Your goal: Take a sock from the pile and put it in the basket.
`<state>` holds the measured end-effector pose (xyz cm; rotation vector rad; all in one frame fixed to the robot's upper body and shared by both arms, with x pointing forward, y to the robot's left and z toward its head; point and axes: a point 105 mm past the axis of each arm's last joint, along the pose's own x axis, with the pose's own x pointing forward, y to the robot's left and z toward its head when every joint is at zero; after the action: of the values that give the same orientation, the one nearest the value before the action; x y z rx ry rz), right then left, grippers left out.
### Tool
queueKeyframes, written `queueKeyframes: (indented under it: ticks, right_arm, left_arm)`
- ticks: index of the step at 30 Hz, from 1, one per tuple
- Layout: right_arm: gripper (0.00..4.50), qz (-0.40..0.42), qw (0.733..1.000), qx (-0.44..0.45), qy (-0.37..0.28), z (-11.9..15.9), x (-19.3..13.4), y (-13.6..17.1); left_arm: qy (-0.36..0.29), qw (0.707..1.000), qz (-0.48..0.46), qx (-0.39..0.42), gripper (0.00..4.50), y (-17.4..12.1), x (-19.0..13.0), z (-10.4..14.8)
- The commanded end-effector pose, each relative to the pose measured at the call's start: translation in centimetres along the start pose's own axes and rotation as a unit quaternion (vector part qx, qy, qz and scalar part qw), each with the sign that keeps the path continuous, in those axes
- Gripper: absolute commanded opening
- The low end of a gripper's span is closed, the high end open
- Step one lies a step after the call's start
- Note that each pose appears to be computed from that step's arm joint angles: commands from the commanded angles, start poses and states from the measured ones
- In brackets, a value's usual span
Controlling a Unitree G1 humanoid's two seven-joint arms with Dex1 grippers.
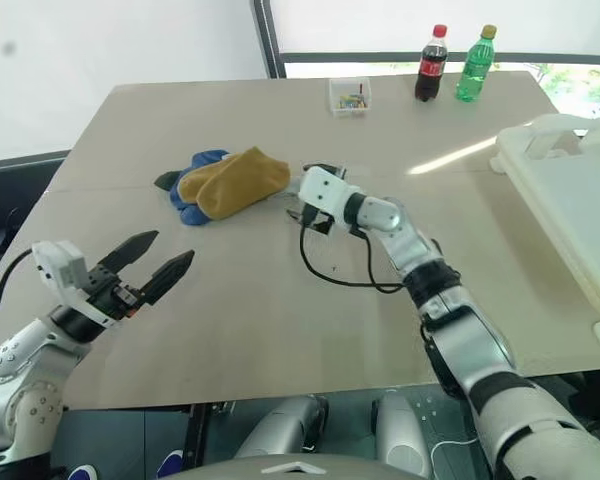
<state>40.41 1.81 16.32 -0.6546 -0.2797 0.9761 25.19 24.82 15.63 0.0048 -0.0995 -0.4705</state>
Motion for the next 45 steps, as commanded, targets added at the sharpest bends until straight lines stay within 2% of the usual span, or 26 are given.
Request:
queueKeyframes:
  ticks: [1, 4, 9, 13, 18, 25, 28, 33, 36, 42, 45]
  right_arm:
    - [4.47, -0.011, 0.998, 0.007, -0.068, 2.3, -0.1, -0.9]
    - [4.47, 0.022, 0.991, 0.036, -0.125, 3.5, -1.9, -0.1]
    - [4.47, 0.027, 0.987, 0.057, -0.149, 4.6, -6.0, 0.4]
    - [4.47, 0.012, 0.987, 0.079, -0.141, 5.2, -9.3, 0.8]
    - [4.47, -0.032, 0.985, 0.112, -0.127, 5.6, -12.4, 0.5]
    - [4.47, -0.097, 0.983, 0.125, -0.093, 5.7, -17.2, 0.4]
    - [4.47, -0.107, 0.982, 0.129, -0.082, 5.8, -18.2, 0.9]
    - [4.47, -0.104, 0.981, 0.136, -0.086, 6.5, -18.7, 1.7]
    - [4.47, -0.108, 0.981, 0.136, -0.084, 6.6, -18.6, 1.8]
    - [4.47, -0.114, 0.981, 0.131, -0.081, 6.5, -18.5, 1.5]
    - [4.50, -0.114, 0.982, 0.128, -0.082, 6.5, -18.4, 1.4]
  left_arm:
    - [-0.007, 0.998, 0.037, 0.049, 4.50, 0.2, 0.6, 1.6]
    - [0.027, 0.993, 0.060, 0.097, 4.50, 0.2, 2.6, 1.7]
    - [0.070, 0.982, 0.056, 0.165, 4.50, 0.3, 6.1, 2.0]
    - [0.107, 0.934, 0.026, 0.339, 4.50, -0.1, 9.4, 1.5]
    - [0.118, 0.890, 0.010, 0.440, 4.50, -0.3, 12.5, 0.5]
    - [0.095, 0.891, -0.021, 0.443, 4.50, -1.9, 14.5, -0.4]
    - [0.093, 0.876, -0.020, 0.472, 4.50, -1.8, 15.1, -0.3]
    - [0.092, 0.846, 0.002, 0.526, 4.50, -1.7, 16.3, 0.0]
    - [0.117, 0.817, 0.038, 0.563, 4.50, -1.1, 16.8, -0.6]
    - [0.128, 0.817, 0.040, 0.561, 4.50, -2.3, 18.3, -2.3]
    - [0.130, 0.819, 0.039, 0.558, 3.68, -2.7, 19.0, -2.8]
